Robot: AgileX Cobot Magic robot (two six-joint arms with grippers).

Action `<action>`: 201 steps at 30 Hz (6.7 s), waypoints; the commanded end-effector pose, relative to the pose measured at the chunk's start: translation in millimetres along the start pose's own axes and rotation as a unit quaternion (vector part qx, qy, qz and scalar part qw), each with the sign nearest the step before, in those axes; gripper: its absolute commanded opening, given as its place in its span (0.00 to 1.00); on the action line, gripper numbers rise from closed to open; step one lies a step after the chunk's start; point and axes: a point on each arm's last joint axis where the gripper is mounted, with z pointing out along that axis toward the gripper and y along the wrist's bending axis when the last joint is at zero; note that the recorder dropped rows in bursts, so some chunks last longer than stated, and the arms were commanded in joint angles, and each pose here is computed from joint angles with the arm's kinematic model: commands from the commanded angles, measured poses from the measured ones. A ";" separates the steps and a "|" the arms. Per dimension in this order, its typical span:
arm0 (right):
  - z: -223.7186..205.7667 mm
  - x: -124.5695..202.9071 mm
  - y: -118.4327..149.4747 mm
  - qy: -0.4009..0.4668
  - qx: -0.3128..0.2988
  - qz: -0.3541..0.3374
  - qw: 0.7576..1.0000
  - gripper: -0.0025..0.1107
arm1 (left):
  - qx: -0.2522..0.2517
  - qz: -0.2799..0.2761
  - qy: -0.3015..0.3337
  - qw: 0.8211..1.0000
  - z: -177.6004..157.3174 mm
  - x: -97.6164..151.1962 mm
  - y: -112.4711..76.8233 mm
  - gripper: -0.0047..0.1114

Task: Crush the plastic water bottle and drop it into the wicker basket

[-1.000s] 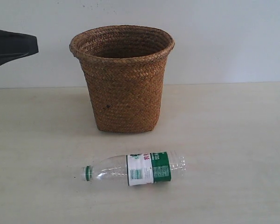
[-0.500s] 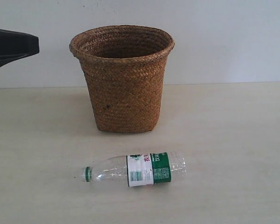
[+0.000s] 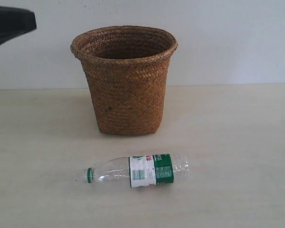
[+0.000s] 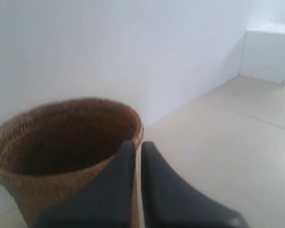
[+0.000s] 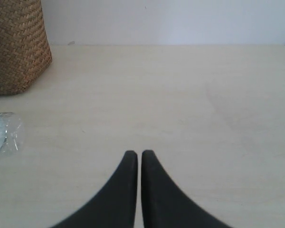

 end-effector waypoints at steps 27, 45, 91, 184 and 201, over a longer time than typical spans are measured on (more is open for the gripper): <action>-0.4 -1.2 -0.1 -0.007 0.000 -0.003 1.000 0.03 | -0.322 0.158 0.286 0.889 -38.7 52.1 55.0 0.08; -0.4 -1.2 -0.1 -0.007 0.000 -0.003 1.000 0.03 | 0.048 0.233 0.385 0.892 -3.8 85.6 -8.6 0.08; -0.4 -1.2 0.3 -0.006 -0.002 0.003 1.000 0.03 | 0.190 0.345 0.461 0.795 128.0 197.6 -9.1 0.51; -44.0 -77.7 2.1 -0.414 -0.262 0.445 0.749 0.03 | 0.198 0.366 0.457 0.786 147.0 235.2 -19.9 0.07; 43.6 -173.7 52.6 -0.050 -0.298 0.273 0.913 0.03 | 0.198 0.366 0.457 0.786 147.0 235.2 -19.9 0.07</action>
